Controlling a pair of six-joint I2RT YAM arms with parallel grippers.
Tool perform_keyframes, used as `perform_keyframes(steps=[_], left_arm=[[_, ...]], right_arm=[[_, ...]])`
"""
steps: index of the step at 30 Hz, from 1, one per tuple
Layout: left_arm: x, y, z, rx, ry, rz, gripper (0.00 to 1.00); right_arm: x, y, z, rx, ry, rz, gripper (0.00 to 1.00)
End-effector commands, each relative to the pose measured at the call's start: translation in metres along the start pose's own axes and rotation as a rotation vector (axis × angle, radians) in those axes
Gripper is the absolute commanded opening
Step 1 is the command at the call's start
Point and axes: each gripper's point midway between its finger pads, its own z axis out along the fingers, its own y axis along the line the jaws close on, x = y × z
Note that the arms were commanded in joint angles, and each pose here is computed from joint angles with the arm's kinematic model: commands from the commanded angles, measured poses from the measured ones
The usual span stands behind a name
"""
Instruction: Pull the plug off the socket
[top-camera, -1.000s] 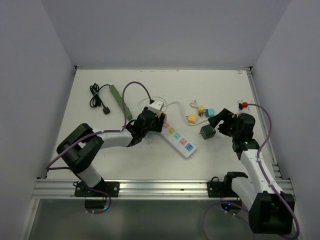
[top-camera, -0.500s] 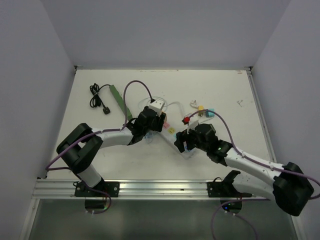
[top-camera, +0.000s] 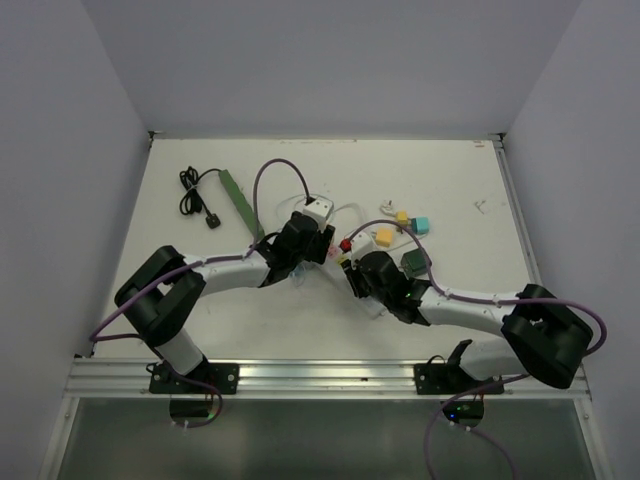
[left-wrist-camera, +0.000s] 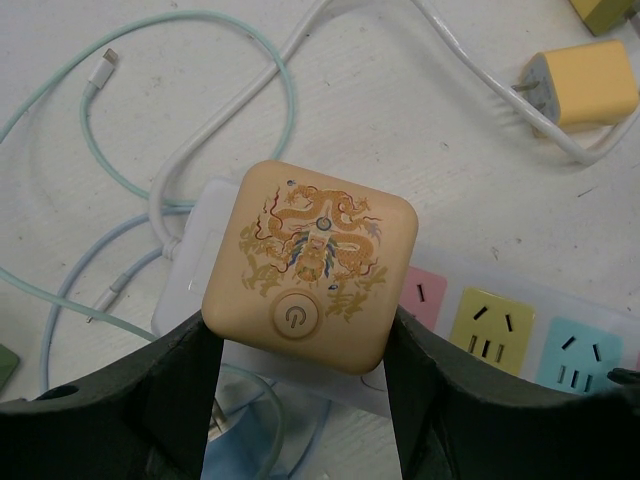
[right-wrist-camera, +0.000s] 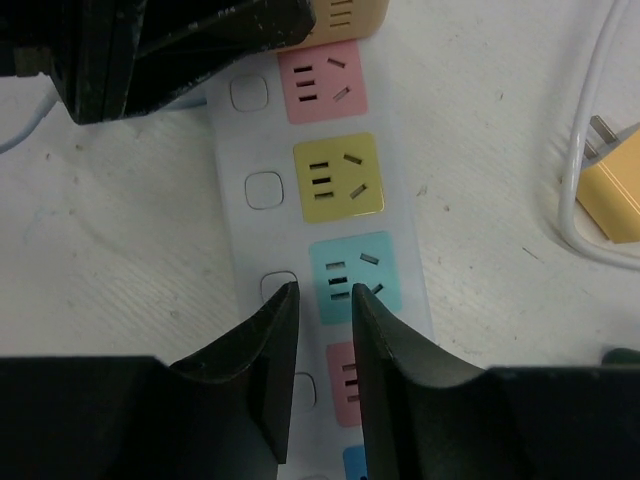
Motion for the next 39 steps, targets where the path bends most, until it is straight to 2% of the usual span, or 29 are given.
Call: perform_keyframes(steps=[1, 2, 6, 23, 33, 38, 39], left_arm=[[-0.006, 0.005, -0.004, -0.053, 0.005, 0.053, 0.0], [-0.005, 0.005, -0.005, -0.059, 0.008, 0.058, 0.0], [-0.006, 0.002, -0.007, -0.065, 0.006, 0.069, 0.0], [-0.023, 0.005, -0.016, -0.204, -0.022, 0.163, 0.0], [-0.037, -0.02, -0.019, -0.04, -0.074, 0.057, 0.0], [-0.044, -0.011, -0.021, 0.03, -0.093, -0.021, 0.0], [-0.048, 0.001, -0.02, 0.024, -0.1, -0.043, 0.0]], right_arm=[[-0.03, 0.003, 0.01, 0.014, -0.082, 0.026, 0.31], [-0.027, 0.003, 0.011, 0.02, -0.07, 0.031, 0.26], [-0.009, 0.005, 0.018, 0.022, -0.012, 0.049, 0.2], [0.024, -0.001, 0.021, 0.08, 0.092, 0.113, 0.15], [0.035, -0.008, 0.025, 0.079, 0.128, 0.159, 0.15], [0.039, -0.011, 0.025, 0.069, 0.135, 0.181, 0.14], [0.039, -0.011, 0.026, 0.066, 0.137, 0.185, 0.14]])
